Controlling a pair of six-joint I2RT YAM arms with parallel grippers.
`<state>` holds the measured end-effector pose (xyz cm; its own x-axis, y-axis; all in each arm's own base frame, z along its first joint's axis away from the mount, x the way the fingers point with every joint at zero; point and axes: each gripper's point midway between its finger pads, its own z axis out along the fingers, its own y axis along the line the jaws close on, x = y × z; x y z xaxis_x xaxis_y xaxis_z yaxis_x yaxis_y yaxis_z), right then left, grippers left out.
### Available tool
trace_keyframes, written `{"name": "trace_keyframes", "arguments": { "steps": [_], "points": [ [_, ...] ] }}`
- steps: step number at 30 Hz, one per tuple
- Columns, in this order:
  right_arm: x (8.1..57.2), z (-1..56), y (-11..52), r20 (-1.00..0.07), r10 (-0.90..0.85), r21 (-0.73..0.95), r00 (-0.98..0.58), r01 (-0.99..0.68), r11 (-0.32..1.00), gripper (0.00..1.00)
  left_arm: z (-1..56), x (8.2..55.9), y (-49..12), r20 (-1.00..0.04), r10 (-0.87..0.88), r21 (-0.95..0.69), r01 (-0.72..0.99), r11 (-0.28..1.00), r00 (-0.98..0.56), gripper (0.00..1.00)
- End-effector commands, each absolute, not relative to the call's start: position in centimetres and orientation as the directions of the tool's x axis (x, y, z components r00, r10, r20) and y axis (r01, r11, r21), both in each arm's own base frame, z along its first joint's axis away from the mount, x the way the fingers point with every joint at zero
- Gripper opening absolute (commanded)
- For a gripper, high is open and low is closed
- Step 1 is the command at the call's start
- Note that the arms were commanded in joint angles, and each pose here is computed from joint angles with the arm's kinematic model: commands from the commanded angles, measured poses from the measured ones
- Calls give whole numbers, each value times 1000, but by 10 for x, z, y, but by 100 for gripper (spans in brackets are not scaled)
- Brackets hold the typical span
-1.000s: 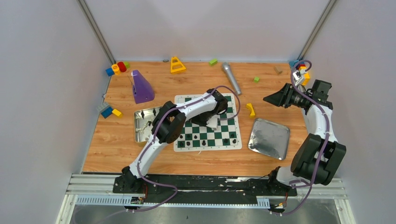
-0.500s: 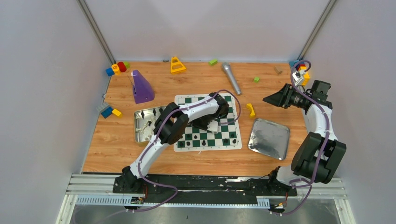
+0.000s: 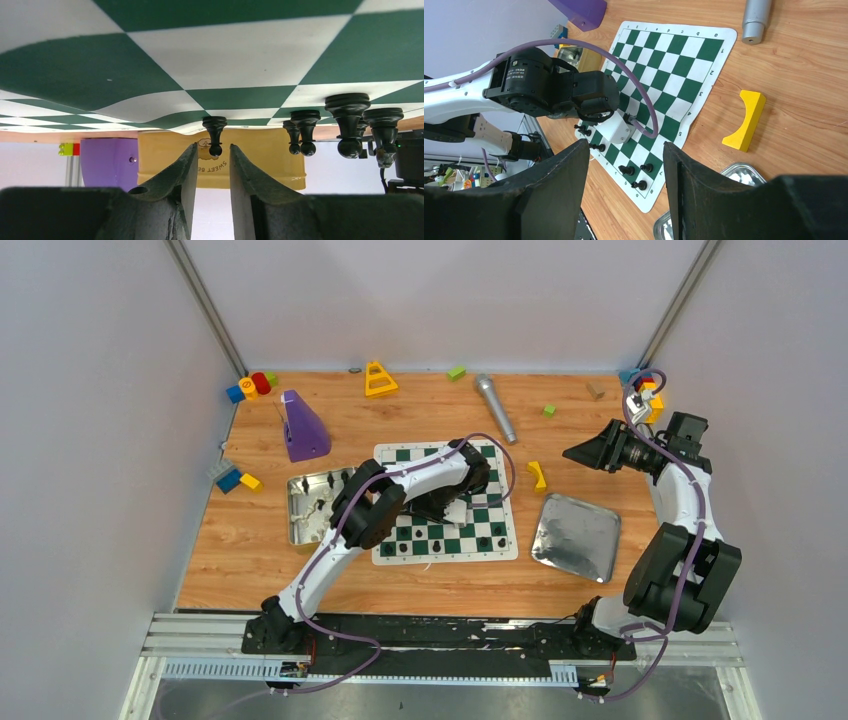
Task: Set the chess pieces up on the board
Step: Place the chess piece on the chessboard, then pick up the chess piece from the chessboard.
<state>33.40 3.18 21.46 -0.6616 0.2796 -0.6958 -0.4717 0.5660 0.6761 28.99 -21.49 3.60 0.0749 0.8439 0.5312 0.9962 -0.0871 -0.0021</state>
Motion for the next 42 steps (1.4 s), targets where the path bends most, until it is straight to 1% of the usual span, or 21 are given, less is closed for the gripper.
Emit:
{"name": "trace_keyframes", "arguments": {
  "steps": [1, 6, 10, 13, 14, 15, 16, 17, 18, 19, 20, 22, 26, 32, 36, 42],
  "points": [
    [334, 220, 31, -725, 267, 655, -635, -515, 552, 57, 58, 284, -208, 564, 821, -32, 996, -88, 91, 37],
    [334, 219, 31, -723, 268, 657, -637, -514, 552, 57, 75, 291, -211, 513, 856, 7, 997, -74, 60, 39],
    [335, 218, 30, -720, 270, 660, -640, -511, 550, 57, 92, 296, -213, 414, 910, 31, 999, -27, 12, 41],
    [336, 216, 30, -718, 270, 662, -642, -508, 551, 57, 104, 295, -219, 277, 960, 29, 999, 34, -41, 41],
    [336, 216, 30, -717, 270, 662, -643, -506, 553, 57, 101, 292, -226, 216, 975, 9, 998, 55, -55, 41],
    [336, 216, 30, -717, 270, 662, -643, -506, 553, 57, 110, 293, -226, 159, 984, 17, 996, 84, -85, 42],
    [336, 216, 30, -717, 270, 662, -643, -505, 554, 57, 114, 290, -234, 74, 992, 8, 995, 102, -102, 42],
    [337, 215, 30, -715, 270, 663, -644, -504, 554, 57, 116, 295, -237, 12, 991, 14, 991, 136, -136, 43],
    [337, 214, 29, -714, 272, 664, -646, -501, 555, 57, 116, 289, -242, -57, 987, -9, 988, 152, -152, 43],
    [337, 213, 29, -712, 272, 666, -648, -499, 554, 57, 116, 289, -243, -95, 979, -17, 984, 179, -180, 44],
    [338, 213, 29, -709, 273, 668, -650, -497, 553, 57, 115, 287, -248, -155, 969, -23, 981, 191, -193, 44],
    [338, 211, 29, -704, 275, 673, -655, -493, 551, 57, 110, 289, -251, -210, 951, -20, 973, 229, -228, 45],
    [339, 209, 28, -697, 279, 680, -660, -485, 550, 57, 93, 290, -250, -236, 930, -26, 958, 284, -282, 44],
    [338, 208, 28, -696, 279, 679, -662, -481, 554, 57, 70, 298, -247, -266, 876, -70, 914, 399, -403, 43],
    [339, 207, 28, -692, 281, 683, -664, -477, 553, 57, 58, 302, -242, -264, 865, -50, 901, 430, -427, 44],
    [339, 207, 28, -688, 283, 687, -668, -475, 550, 57, 47, 301, -238, -246, 868, -53, 900, 432, -431, 41]
  ]
}}
